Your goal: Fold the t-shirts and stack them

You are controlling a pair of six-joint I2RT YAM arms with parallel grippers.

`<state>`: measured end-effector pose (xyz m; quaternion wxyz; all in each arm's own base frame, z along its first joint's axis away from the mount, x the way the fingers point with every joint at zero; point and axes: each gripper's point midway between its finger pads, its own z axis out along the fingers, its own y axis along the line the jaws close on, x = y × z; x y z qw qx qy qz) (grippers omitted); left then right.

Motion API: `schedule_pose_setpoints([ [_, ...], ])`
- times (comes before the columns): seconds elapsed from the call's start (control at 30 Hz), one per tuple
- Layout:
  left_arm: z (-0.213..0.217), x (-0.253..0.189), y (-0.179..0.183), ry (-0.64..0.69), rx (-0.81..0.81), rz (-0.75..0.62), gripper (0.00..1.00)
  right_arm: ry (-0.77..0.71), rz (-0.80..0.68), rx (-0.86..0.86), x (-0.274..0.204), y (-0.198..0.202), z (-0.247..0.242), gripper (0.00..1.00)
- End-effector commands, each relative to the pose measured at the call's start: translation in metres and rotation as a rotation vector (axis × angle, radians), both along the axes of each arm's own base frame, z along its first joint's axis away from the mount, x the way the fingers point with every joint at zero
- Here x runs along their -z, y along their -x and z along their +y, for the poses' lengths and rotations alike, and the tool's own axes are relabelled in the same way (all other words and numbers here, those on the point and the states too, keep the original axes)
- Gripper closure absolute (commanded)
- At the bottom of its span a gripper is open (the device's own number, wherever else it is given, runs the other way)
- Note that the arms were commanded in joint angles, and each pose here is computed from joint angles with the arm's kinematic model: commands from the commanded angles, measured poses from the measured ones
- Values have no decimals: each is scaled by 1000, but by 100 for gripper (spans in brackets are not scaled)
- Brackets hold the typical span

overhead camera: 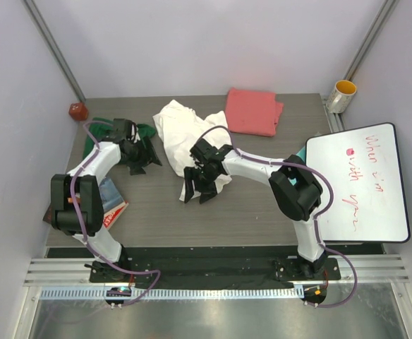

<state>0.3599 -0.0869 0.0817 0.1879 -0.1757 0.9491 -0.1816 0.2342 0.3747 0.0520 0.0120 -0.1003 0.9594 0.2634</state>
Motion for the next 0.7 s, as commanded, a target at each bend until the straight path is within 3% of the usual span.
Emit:
schedule_pose_setpoints([
  [0.0, 4, -17, -8, -9, 6, -87, 28, -26, -74, 55, -12, -22, 16, 35],
  [0.4, 3, -14, 2, 4, 7, -73, 28, 28, -33, 68, 11, -19, 14, 37],
  [0.47, 1, -15, 4, 11, 10, -75, 28, 38, -26, 68, 15, -19, 13, 54],
  [0.5, 1, -15, 5, 12, 9, -72, 28, 42, -23, 70, 15, -19, 12, 75],
  [0.6, 1, -15, 7, 14, 9, -70, 28, 49, -36, 74, 13, -22, 12, 99],
  [0.67, 1, -14, 8, 15, 10, -68, 28, 54, -45, 70, 11, -23, 11, 99],
])
